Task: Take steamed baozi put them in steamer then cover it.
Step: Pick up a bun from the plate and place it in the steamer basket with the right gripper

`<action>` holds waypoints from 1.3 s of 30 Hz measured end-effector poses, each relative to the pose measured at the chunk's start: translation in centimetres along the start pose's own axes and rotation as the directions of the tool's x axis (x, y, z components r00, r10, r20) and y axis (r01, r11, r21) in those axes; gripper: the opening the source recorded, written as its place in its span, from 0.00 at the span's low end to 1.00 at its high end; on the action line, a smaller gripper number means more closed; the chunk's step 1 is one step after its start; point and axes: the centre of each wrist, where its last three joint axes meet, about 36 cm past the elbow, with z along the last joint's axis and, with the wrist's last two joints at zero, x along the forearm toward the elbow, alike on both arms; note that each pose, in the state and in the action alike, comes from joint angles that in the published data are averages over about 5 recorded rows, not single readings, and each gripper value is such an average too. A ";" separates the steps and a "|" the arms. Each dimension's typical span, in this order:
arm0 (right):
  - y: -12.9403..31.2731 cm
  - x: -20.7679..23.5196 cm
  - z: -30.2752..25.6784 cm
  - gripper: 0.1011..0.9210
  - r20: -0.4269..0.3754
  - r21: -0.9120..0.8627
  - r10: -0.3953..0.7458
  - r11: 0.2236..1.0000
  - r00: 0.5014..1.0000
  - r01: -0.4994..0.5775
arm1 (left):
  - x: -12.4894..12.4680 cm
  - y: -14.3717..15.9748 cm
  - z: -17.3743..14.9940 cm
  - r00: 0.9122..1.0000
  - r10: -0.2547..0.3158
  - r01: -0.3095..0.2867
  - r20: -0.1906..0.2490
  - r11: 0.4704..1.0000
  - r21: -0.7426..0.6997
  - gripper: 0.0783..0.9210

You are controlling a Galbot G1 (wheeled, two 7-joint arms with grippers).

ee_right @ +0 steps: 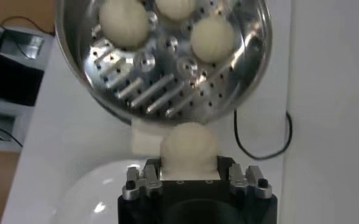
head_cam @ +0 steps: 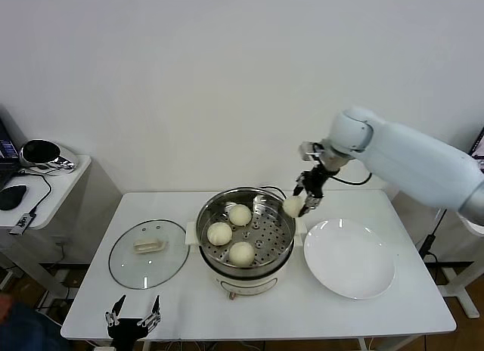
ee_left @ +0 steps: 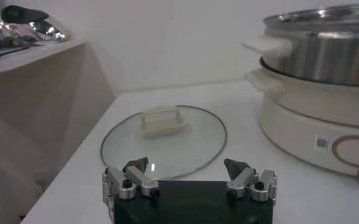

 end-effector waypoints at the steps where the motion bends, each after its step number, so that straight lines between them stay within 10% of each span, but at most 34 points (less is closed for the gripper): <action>1: -0.2 -0.2 -0.6 0.57 0.001 0.003 -0.006 1.000 1.000 0.006 | 0.0 0.0 0.0 1.000 0.001 -0.001 0.002 1.000 0.002 0.88; 39: -0.3 -9.4 -7.7 0.63 -0.150 0.043 -0.038 0.998 0.988 0.045 | -0.9 0.0 0.0 1.000 0.008 -0.008 0.009 0.999 0.037 0.88</action>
